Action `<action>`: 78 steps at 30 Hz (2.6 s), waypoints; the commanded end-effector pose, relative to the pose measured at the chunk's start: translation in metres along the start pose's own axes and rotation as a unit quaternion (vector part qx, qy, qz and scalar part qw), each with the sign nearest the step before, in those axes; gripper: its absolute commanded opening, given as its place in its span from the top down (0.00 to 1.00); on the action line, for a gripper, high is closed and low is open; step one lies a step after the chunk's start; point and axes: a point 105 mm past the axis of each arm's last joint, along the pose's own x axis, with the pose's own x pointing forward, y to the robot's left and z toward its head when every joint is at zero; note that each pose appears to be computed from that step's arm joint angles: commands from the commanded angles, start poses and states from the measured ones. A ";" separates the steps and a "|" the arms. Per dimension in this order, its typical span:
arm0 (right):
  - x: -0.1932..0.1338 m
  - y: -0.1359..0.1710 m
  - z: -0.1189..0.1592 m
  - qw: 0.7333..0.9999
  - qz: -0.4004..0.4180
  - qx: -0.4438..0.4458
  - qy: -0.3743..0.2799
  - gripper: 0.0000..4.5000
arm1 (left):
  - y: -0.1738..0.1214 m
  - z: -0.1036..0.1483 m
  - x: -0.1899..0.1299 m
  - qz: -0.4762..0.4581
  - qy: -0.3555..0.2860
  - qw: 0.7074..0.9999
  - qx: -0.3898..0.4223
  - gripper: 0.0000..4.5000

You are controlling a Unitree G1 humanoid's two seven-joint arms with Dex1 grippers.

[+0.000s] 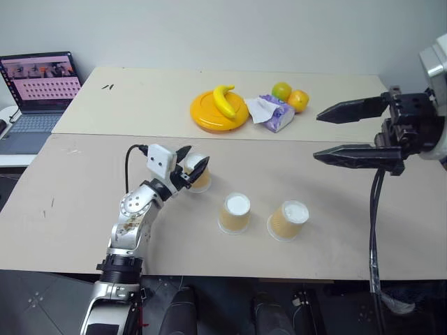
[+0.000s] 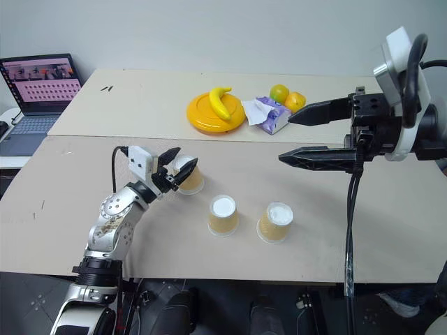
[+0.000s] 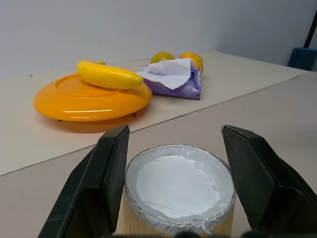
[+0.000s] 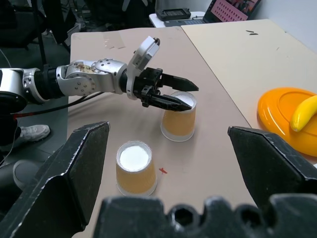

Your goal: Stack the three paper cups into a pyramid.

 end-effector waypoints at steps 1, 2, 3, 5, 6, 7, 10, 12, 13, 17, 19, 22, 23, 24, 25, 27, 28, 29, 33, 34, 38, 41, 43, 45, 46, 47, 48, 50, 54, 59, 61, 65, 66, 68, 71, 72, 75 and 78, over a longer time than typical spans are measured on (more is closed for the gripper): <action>-0.001 0.001 0.008 1.000 -0.001 -0.022 -0.014 0.00 | 0.006 0.022 0.002 0.011 -0.024 0.999 0.023 0.31; -0.001 0.000 0.007 1.000 -0.001 -0.022 -0.014 0.00 | 0.006 0.023 0.002 0.013 -0.024 0.999 0.022 0.31; -0.001 0.000 0.007 1.000 -0.001 -0.023 -0.014 0.00 | 0.007 0.024 0.002 0.014 -0.023 0.999 0.022 0.31; -0.001 0.000 0.006 1.000 -0.001 -0.024 -0.015 0.00 | 0.007 0.022 0.001 0.016 -0.016 1.000 0.020 0.31; 0.000 0.000 0.007 1.000 -0.001 -0.024 -0.016 0.00 | 0.007 0.018 0.001 0.017 -0.009 1.000 0.018 0.31; 0.000 -0.001 0.007 1.000 -0.002 -0.025 -0.016 0.00 | 0.006 0.013 0.000 0.016 0.000 1.000 0.017 0.31; -0.001 -0.001 0.006 1.000 -0.003 -0.027 -0.016 0.00 | 0.004 0.005 -0.002 0.017 0.015 1.000 0.011 0.31; -0.001 -0.001 0.006 0.999 -0.004 -0.027 -0.016 0.00 | 0.003 0.002 -0.002 0.016 0.020 1.000 0.007 0.31; -0.001 -0.001 0.006 0.999 -0.004 -0.028 -0.015 0.00 | 0.002 0.002 -0.002 0.015 0.020 1.000 0.007 0.31; -0.001 -0.002 0.007 0.999 -0.007 -0.031 -0.015 0.00 | -0.003 -0.002 0.000 0.007 0.027 1.000 0.001 0.31; -0.001 -0.002 0.007 0.999 -0.008 -0.032 -0.016 0.00 | -0.006 -0.003 0.002 -0.004 0.030 1.000 0.001 0.31; -0.001 -0.002 0.007 0.999 -0.009 -0.032 -0.016 0.00 | -0.006 0.002 0.003 -0.001 0.018 1.000 0.000 0.31; -0.001 -0.002 0.007 0.999 -0.010 -0.032 -0.016 0.00 | -0.005 0.004 0.004 0.001 0.013 1.000 0.000 0.31; -0.001 -0.002 0.007 0.999 -0.010 -0.032 -0.016 0.00 | -0.004 0.009 0.004 0.002 0.004 1.000 0.002 0.31; -0.002 -0.002 0.007 0.999 -0.010 -0.032 -0.016 0.00 | -0.003 0.012 0.005 0.003 -0.003 1.000 0.002 0.31; -0.002 -0.002 0.007 0.999 -0.011 -0.032 -0.016 0.00 | -0.003 0.015 0.006 0.004 -0.007 1.000 0.007 0.31; -0.002 -0.002 0.007 0.999 -0.012 -0.032 -0.016 0.00 | -0.003 0.015 0.006 0.003 -0.008 1.000 0.008 0.31; -0.002 -0.002 0.007 0.999 -0.012 -0.032 -0.015 0.00 | -0.003 0.016 0.006 0.004 -0.009 1.000 0.008 0.31; -0.003 -0.002 0.006 0.999 -0.013 -0.032 -0.016 0.00 | -0.004 0.019 0.008 0.002 -0.014 1.000 0.011 0.31; -0.003 -0.002 0.006 0.999 -0.013 -0.032 -0.016 0.00 | -0.004 0.020 0.009 0.003 -0.016 1.000 0.011 0.31; -0.002 -0.002 0.006 0.999 -0.014 -0.031 -0.016 0.00 | -0.003 0.025 0.010 0.005 -0.028 1.000 0.007 0.19; -0.002 -0.002 0.005 0.999 -0.014 -0.031 -0.015 0.00 | -0.002 0.027 0.010 0.005 -0.032 0.999 0.009 0.02; -0.002 -0.002 0.005 0.999 -0.014 -0.030 -0.014 0.00 | -0.002 0.027 0.010 0.007 -0.030 0.999 0.007 0.02; -0.002 -0.002 0.005 0.999 -0.014 -0.029 -0.015 0.00 | -0.003 0.025 0.010 0.006 -0.025 1.000 0.003 0.02; -0.002 -0.002 0.005 0.999 -0.014 -0.029 -0.015 0.00 | -0.004 0.024 0.010 0.004 -0.022 1.000 0.002 0.02; -0.002 -0.002 0.005 0.999 -0.015 -0.029 -0.015 0.00 | -0.004 0.022 0.009 0.003 -0.017 1.000 0.001 0.02; -0.002 -0.002 0.005 0.999 -0.015 -0.030 -0.015 0.00 | -0.005 0.019 0.009 0.002 -0.011 1.000 -0.002 0.02; -0.002 -0.002 0.006 0.999 -0.015 -0.030 -0.015 0.00 | -0.008 0.009 0.008 -0.003 0.009 1.000 -0.007 0.02; -0.002 -0.001 0.006 0.999 -0.016 -0.030 -0.015 0.00 | -0.009 0.000 0.008 -0.005 0.028 1.000 -0.013 0.02; -0.002 -0.001 0.006 0.999 -0.017 -0.030 -0.014 0.00 | -0.009 -0.001 0.008 -0.007 0.032 0.999 -0.015 0.02; -0.003 -0.001 0.006 0.999 -0.018 -0.030 -0.014 0.00 | -0.009 0.000 0.008 -0.005 0.030 0.999 -0.015 0.02; -0.003 -0.001 0.006 0.999 -0.019 -0.030 -0.014 0.00 | -0.009 0.000 0.009 -0.007 0.030 0.999 -0.017 0.26; -0.003 -0.001 0.006 0.999 -0.019 -0.030 -0.014 0.00 | -0.009 0.000 0.009 -0.007 0.031 0.999 -0.015 0.26; -0.002 -0.002 0.006 0.999 -0.020 -0.031 -0.014 0.00 | -0.008 0.001 0.009 -0.005 0.033 0.999 -0.012 0.26; -0.002 -0.002 0.006 0.999 -0.020 -0.031 -0.014 0.00 | -0.006 0.003 0.008 -0.005 0.034 0.999 -0.007 0.26; -0.002 -0.002 0.006 0.999 -0.020 -0.031 -0.014 0.00 | -0.006 0.004 0.007 -0.006 0.035 0.999 -0.006 0.26; -0.002 -0.003 0.004 0.999 -0.020 -0.029 -0.015 0.00 | -0.008 0.013 -0.002 -0.035 0.029 0.999 0.003 0.26; -0.001 -0.003 0.002 0.999 -0.020 -0.028 -0.015 0.00 | -0.014 0.032 -0.017 -0.092 0.014 0.996 0.009 0.26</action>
